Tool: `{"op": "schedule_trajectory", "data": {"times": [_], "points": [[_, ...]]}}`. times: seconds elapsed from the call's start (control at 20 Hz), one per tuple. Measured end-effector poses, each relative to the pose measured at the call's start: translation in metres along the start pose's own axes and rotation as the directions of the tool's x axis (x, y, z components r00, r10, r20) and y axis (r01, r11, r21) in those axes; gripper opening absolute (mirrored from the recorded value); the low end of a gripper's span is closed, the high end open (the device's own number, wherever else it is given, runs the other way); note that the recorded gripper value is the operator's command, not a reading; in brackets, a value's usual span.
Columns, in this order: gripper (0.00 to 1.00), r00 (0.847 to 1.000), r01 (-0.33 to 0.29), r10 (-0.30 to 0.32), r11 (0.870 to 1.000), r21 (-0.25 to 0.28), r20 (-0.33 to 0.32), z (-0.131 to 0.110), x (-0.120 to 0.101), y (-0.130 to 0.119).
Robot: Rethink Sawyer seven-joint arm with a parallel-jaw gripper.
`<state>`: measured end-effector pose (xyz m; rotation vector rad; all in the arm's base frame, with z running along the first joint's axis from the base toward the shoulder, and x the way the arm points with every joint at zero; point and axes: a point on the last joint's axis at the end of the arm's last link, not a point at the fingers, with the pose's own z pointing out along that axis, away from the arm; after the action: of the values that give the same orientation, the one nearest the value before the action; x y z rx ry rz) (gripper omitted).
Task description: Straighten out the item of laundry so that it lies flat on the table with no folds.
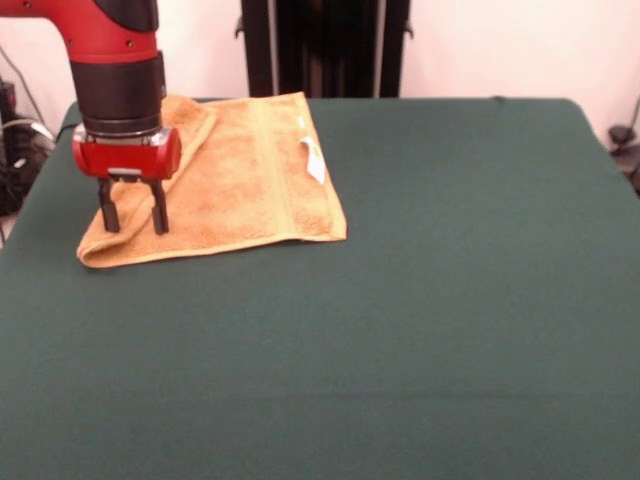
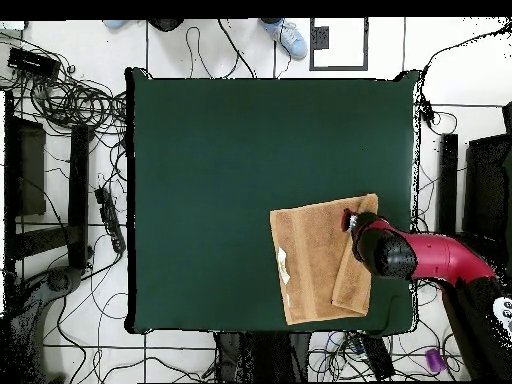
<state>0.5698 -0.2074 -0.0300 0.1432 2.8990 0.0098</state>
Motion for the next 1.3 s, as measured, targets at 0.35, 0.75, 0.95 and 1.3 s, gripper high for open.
{"op": "schedule_trajectory", "data": {"times": [0.35,0.75,0.95,1.3], "points": [[1.0,1.0,0.025,-0.025,1.0,0.016,0.01,-0.004,-0.002,-0.004],[0.0,0.999,0.029,-0.029,0.999,0.017,0.018,-0.005,-0.004,-0.007],[0.0,0.999,0.025,-0.025,1.0,0.015,0.023,-0.005,-0.005,-0.008],[0.0,1.0,0.016,-0.017,1.0,0.015,0.027,-0.006,-0.006,-0.013]]}}
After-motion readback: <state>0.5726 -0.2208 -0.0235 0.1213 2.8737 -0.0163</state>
